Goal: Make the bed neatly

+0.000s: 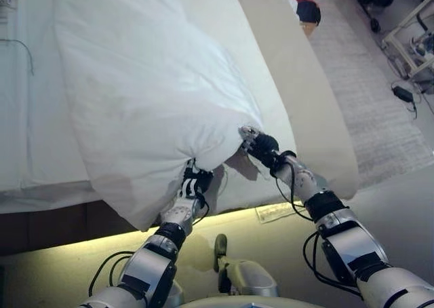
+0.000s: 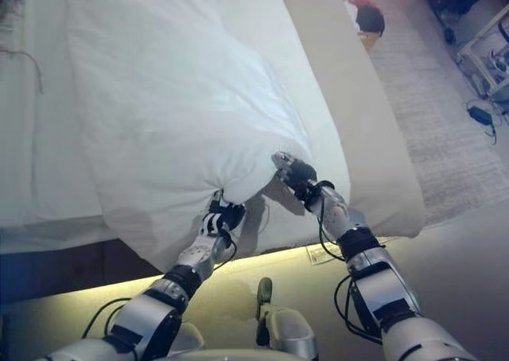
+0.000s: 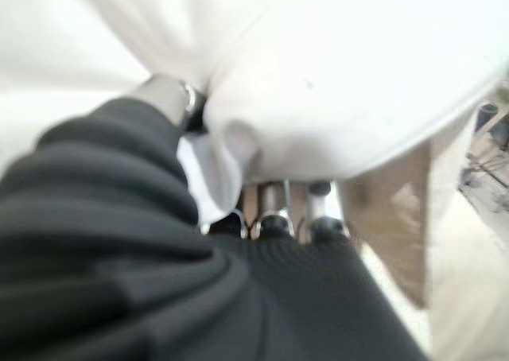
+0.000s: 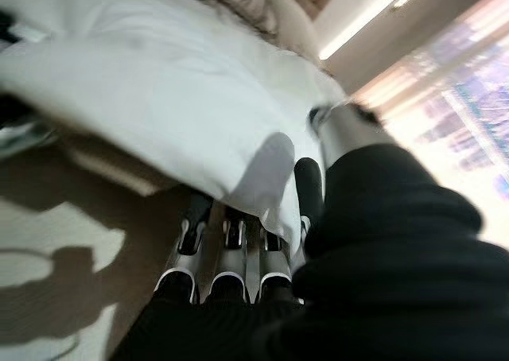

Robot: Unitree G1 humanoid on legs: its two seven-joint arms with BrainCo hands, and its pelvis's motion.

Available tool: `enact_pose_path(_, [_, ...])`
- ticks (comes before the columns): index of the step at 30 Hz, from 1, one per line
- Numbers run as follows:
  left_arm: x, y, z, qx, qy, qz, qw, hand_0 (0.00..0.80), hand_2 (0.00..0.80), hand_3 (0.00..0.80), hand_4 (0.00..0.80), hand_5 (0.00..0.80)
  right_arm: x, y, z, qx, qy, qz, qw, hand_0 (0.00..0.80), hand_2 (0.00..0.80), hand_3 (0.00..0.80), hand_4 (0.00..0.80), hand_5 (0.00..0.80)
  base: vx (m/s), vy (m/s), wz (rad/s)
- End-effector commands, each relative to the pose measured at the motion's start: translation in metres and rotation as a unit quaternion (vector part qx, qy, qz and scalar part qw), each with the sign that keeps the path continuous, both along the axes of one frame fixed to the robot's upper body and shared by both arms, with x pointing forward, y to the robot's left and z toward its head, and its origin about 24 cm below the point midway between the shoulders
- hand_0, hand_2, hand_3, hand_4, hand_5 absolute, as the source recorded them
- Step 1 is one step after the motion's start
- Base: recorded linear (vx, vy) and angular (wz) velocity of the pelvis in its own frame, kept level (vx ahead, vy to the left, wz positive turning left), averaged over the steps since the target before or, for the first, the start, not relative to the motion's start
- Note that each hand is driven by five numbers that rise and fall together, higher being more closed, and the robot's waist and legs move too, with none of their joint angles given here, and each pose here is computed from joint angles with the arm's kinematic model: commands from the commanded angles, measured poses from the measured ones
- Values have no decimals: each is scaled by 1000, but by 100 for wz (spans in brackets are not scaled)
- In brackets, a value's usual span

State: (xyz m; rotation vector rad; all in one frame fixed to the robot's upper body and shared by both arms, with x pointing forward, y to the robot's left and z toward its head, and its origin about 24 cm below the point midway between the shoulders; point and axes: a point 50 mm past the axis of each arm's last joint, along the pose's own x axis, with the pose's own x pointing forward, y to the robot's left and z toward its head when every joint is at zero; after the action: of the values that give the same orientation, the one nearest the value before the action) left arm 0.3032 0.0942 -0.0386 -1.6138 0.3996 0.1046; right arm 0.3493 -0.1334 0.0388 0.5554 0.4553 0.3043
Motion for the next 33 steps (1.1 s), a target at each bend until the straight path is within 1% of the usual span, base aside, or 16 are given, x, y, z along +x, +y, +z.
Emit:
enact_pose_path(1, [12, -22, 22, -1, -76, -61, 995, 800, 800, 800, 800, 800, -3, -24, -9, -13, 11, -18, 1000, 0, 0, 0, 0, 0, 63, 81, 13])
enact_pose_path(4, [-1, -7, 8, 6, -70, -65, 995, 800, 800, 800, 800, 800, -31, -39, -51, -35, 60, -21, 997, 0, 0, 0, 0, 0, 91, 109, 27])
enact_pose_path(8, [-26, 15, -15, 10, -57, -57, 997, 800, 800, 800, 800, 800, -84, -56, -106, -37, 143, -32, 988, 0, 0, 0, 0, 0, 87, 127, 24])
enact_pose_path(12, [-50, 35, -34, 13, -48, -41, 998, 800, 800, 800, 800, 800, -128, -63, -141, -17, 213, -57, 975, 0, 0, 0, 0, 0, 80, 104, 20])
enact_pose_path(15, [-68, 48, -45, 24, -43, -33, 998, 800, 800, 800, 800, 800, -151, -65, -156, 8, 243, -86, 966, 0, 0, 0, 0, 0, 51, 84, 13])
enact_pose_path(18, [-85, 65, -54, 41, -38, -24, 998, 800, 800, 800, 800, 800, -164, -69, -163, 24, 257, -116, 959, 0, 0, 0, 0, 0, 42, 71, 17])
enact_pose_path(25, [-129, 108, -66, 82, -32, -6, 996, 800, 800, 800, 800, 800, -175, -86, -166, 46, 267, -192, 943, 0, 0, 0, 0, 0, 49, 67, 12])
enact_pose_path(26, [-129, 108, -66, 83, -32, -5, 996, 800, 800, 800, 800, 800, -176, -86, -166, 46, 267, -193, 943, 0, 0, 0, 0, 0, 32, 57, 4])
enact_pose_path(30, [-148, 133, -65, 114, -41, 20, 992, 800, 800, 800, 800, 800, -186, -101, -169, 57, 279, -234, 929, 0, 0, 0, 0, 0, 23, 76, 8])
enact_pose_path(33, [-165, 150, -69, 128, -16, 41, 991, 800, 800, 800, 800, 800, -197, -112, -172, 68, 293, -263, 917, 0, 0, 0, 0, 0, 2, 87, 12])
